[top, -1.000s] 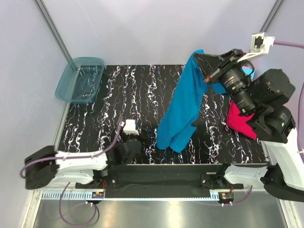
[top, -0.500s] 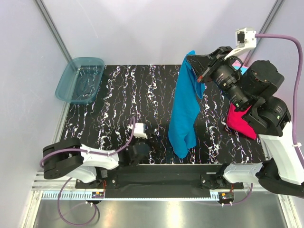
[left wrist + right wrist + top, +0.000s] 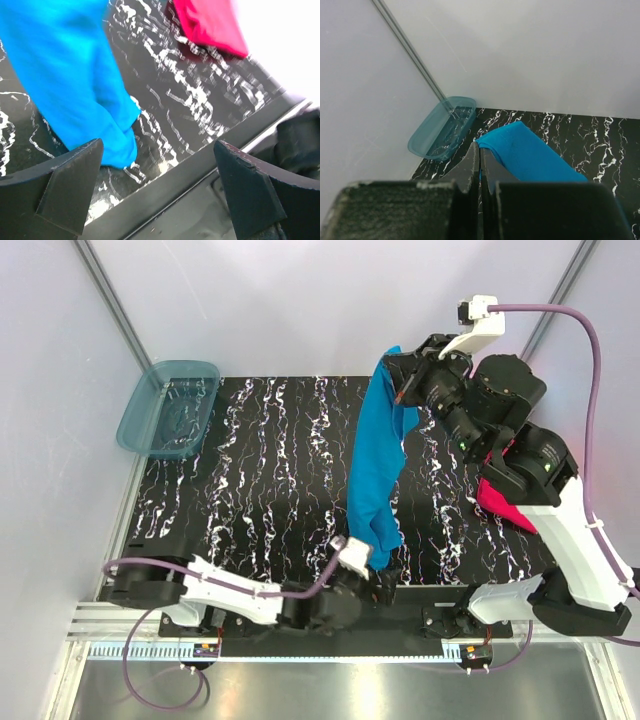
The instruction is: Fold and stack the t-shirts
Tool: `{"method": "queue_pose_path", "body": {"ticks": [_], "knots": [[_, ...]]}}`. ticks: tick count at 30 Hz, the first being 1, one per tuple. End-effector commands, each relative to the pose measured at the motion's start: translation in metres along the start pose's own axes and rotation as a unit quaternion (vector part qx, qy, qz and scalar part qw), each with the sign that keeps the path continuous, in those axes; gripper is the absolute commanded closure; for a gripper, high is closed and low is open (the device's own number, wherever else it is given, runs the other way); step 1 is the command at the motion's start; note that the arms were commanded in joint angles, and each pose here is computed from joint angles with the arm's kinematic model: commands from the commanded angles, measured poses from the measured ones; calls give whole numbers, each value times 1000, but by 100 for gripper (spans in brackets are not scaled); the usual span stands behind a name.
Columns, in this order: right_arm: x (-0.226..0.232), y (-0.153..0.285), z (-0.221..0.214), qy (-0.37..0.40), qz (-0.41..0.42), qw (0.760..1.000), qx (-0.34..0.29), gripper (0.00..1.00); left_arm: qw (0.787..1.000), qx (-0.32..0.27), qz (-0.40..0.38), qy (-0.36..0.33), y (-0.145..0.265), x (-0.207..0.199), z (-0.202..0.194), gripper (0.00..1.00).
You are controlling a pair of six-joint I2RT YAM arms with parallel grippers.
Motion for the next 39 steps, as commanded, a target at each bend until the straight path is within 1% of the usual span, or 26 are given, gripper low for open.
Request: {"method": "queue_pose_path", "body": {"ticks": [1,3,4,6,8,11,15,17,19,25,28,35,39], "knots": [[-2,14,32,-13,-7,999,-50,100,997,-21,41,-66,2,-10,-3,1],[-2,17,32,-15,-6,999,-52,100,993,-19,64,-96,0,-12,-6,1],[-3,17,32,-16,-5,999,-51,100,991,-15,71,-113,-1,-9,-15,1],[-4,20,33,-17,-5,999,-51,100,989,-15,84,-123,-2,-3,-20,1],[-5,22,33,-17,-5,998,-52,100,989,-23,88,-117,-3,2,-19,1],[-7,23,31,-15,-9,999,-51,100,986,-17,109,-124,-7,26,-20,1],[-9,23,31,-12,-13,998,-52,100,987,-15,127,-98,-13,57,-19,1],[-8,22,31,-9,-13,998,-53,100,989,-15,123,-83,-15,62,-16,1],[-8,22,32,-7,-12,998,-55,100,988,-10,128,-84,-18,70,-20,1],[-10,16,29,5,-22,998,-53,100,990,13,116,-81,-27,64,-41,1],[-10,15,28,9,-24,998,-54,100,992,22,106,-68,-29,61,-48,1],[-14,8,24,13,-32,998,-52,100,996,30,75,-28,-33,45,-53,1],[-21,1,16,12,-38,998,-43,100,997,25,66,-27,-38,37,-53,1]]}}
Point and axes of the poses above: each gripper's point midway between its finger pads, its own y axis back along the fingers, its own x axis along the line the jaws close on, z = x × y, the point moved 5 cm from there along y, back along the fingers, and after that the axes turned 1 degree about -y, right-handed, at the moved point
